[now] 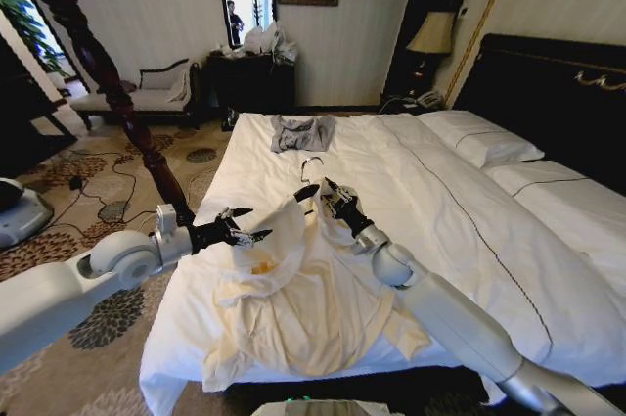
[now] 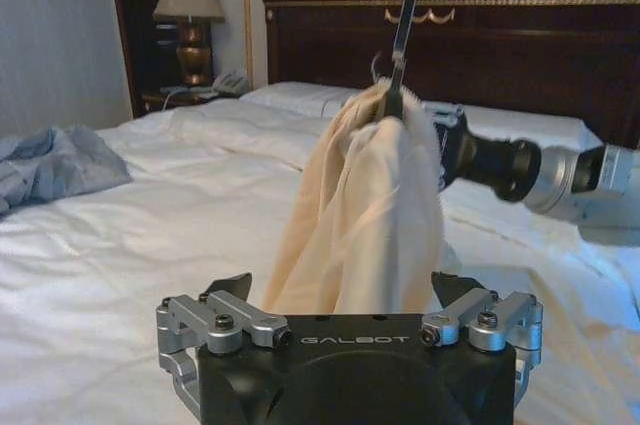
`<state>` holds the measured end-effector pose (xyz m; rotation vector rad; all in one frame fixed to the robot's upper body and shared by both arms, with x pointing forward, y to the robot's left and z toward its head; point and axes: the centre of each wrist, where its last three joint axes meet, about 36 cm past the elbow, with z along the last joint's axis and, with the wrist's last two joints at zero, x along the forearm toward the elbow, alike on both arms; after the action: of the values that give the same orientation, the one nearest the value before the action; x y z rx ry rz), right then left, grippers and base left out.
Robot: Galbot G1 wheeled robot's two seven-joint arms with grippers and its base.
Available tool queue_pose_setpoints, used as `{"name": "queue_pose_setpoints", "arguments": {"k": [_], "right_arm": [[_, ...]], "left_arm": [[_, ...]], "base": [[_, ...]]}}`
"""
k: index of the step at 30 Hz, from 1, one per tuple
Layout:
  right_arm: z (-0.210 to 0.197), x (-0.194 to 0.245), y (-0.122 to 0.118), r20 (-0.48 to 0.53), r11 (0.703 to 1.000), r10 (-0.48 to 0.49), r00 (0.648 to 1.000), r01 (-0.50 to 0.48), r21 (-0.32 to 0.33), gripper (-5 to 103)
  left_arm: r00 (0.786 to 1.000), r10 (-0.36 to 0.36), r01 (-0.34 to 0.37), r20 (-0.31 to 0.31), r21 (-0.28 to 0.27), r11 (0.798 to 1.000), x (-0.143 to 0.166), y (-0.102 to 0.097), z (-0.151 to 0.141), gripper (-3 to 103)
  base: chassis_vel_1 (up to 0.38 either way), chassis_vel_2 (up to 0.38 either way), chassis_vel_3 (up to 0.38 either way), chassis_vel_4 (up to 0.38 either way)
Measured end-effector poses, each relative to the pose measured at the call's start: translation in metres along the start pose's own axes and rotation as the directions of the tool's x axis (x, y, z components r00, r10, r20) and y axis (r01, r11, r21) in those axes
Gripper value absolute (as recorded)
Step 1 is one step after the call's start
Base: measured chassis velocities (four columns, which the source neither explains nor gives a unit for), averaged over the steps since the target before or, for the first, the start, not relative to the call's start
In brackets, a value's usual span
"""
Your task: Pick up the clothes from the bed and hang them on the clothes hanger.
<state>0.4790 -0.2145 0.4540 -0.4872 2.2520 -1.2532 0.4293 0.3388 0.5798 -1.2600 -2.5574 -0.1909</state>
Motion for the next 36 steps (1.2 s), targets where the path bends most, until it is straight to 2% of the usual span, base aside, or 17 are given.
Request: {"name": "queue_pose_setpoints", "arguments": {"k": [8, 11, 13, 16, 19, 22, 25, 28, 29, 31, 36], "right_arm": [[0.002, -0.003, -0.003, 0.017, 1.0, 0.006, 1.0, -0.006, 0.014, 23], [0.001, -0.007, -0.005, 0.039, 1.0, 0.009, 0.999, -0.01, 0.025, 23], [0.001, -0.008, -0.006, 0.045, 1.0, 0.009, 0.999, -0.01, 0.027, 23], [0.0, -0.01, -0.009, 0.064, 0.999, 0.006, 0.998, -0.008, 0.04, 23], [-0.001, -0.011, -0.01, 0.074, 0.999, 0.003, 0.997, -0.006, 0.045, 23], [-0.001, -0.01, -0.01, 0.079, 0.999, -0.002, 0.997, -0.002, 0.053, 23], [-0.001, -0.009, -0.01, 0.083, 0.998, -0.005, 0.997, 0.001, 0.057, 23], [-0.004, -0.009, -0.01, 0.099, 0.998, -0.011, 0.995, 0.005, 0.062, 23], [-0.004, -0.009, -0.01, 0.099, 0.998, -0.011, 0.995, 0.005, 0.062, 23], [-0.005, -0.01, -0.01, 0.102, 0.998, -0.011, 0.995, 0.004, 0.062, 23], [-0.006, -0.01, -0.01, 0.104, 0.998, -0.008, 0.995, 0.001, 0.059, 23]], "left_arm": [[0.999, 0.033, -0.033, 0.004, 0.046, 0.998, -0.01, -0.003, 0.003, 101], [0.999, 0.051, -0.051, 0.008, 0.06, 0.997, -0.017, -0.004, 0.003, 92], [0.999, 0.053, -0.054, 0.008, 0.064, 0.996, -0.019, -0.004, 0.003, 92], [0.998, 0.063, -0.063, 0.002, 0.068, 0.996, -0.023, -0.002, 0.005, 76], [0.997, 0.071, -0.071, 0.002, 0.067, 0.995, -0.025, -0.001, 0.004, 71], [0.997, 0.08, -0.079, -0.002, 0.066, 0.995, -0.029, -0.001, 0.004, 55], [0.996, 0.085, -0.085, -0.007, 0.067, 0.994, -0.031, -0.001, 0.005, 49], [0.995, 0.1, -0.099, -0.003, 0.071, 0.993, -0.036, -0.002, 0.003, 33], [0.995, 0.1, -0.099, -0.003, 0.071, 0.993, -0.036, -0.002, 0.003, 33], [0.994, 0.106, -0.106, -0.004, 0.072, 0.992, -0.039, -0.002, 0.003, 22], [0.994, 0.108, -0.108, -0.005, 0.075, 0.991, -0.041, -0.001, 0.004, 19]], "base": [[0.0, 0.0, 0.0, 0.0], [0.0, 0.0, 0.0, 0.0], [0.0, 0.0, 0.0, 0.0], [0.0, 0.0, 0.0, 0.0], [0.0, 0.0, 0.0, 0.0], [0.0, 0.0, 0.0, 0.0], [0.0, 0.0, 0.0, 0.0], [0.0, 0.0, 0.0, 0.0], [0.0, 0.0, 0.0, 0.0], [0.0, 0.0, 0.0, 0.0], [0.0, 0.0, 0.0, 0.0]]}}
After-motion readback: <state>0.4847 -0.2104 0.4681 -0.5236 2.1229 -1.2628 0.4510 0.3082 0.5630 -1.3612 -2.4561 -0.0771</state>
